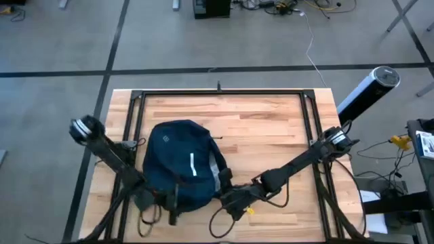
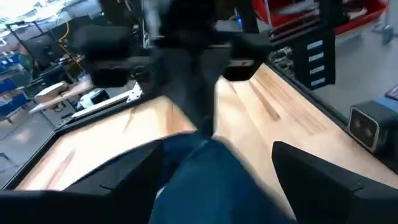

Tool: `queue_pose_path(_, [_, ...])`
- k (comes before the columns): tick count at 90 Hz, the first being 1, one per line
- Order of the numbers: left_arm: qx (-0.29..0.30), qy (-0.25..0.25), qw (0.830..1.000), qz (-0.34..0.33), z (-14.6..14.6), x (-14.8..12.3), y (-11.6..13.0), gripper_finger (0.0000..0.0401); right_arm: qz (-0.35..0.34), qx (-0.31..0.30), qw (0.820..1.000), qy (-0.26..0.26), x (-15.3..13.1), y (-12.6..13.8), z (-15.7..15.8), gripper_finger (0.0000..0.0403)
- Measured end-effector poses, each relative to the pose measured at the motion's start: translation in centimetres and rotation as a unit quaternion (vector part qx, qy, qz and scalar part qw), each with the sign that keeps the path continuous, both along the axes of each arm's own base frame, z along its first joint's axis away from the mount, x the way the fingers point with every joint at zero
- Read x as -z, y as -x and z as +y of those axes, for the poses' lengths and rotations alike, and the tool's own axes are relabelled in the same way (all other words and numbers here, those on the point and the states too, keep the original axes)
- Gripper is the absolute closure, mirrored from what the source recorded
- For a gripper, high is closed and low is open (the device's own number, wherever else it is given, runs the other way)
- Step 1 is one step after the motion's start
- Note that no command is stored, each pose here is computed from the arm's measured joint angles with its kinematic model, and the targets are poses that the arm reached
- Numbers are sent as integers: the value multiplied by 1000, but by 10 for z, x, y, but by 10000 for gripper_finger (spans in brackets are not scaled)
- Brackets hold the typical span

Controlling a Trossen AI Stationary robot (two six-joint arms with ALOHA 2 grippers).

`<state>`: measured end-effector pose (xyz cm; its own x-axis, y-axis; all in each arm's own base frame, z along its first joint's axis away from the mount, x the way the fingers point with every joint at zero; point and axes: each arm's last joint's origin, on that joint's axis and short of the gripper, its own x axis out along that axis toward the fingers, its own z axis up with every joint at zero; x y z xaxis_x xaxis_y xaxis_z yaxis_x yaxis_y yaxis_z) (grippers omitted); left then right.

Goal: Unpack backpack
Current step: Close the blue backpack

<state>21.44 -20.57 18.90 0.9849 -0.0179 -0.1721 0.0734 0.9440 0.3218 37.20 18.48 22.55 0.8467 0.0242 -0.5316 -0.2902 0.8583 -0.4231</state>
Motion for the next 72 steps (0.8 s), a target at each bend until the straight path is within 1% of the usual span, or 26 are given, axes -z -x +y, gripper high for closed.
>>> queue_pose_path(6, [-7,1,1000,9,-13,-5,-16,127,2,4,1000,-3,0,0,-1,403])
queue_pose_path(13, [-30,13,999,42,-19,-11,-35,133,4,5,1000,-3,1,-1,-2,403])
queue_pose_path(22, [-66,47,991,104,-14,-17,-58,140,8,3,1000,3,7,-3,-1,403])
queue_pose_path(31, [-98,70,980,159,-5,-11,-73,142,16,2,1000,9,13,-4,0,403])
queue_pose_path(37, [-92,79,975,184,-3,-7,-77,143,18,-1,1000,14,14,-4,0,403])
queue_pose_path(43, [-80,92,975,186,-6,-8,-78,143,18,4,1000,14,12,-3,-1,403])
queue_pose_path(52, [-77,102,974,187,-11,-9,-73,143,23,2,1000,17,10,-1,-1,403])
queue_pose_path(63, [-97,98,971,196,-13,-6,-67,143,25,2,1000,18,10,0,-1,403])
queue_pose_path(72, [-105,94,965,223,-10,-2,-63,143,30,5,999,15,11,1,0,403])
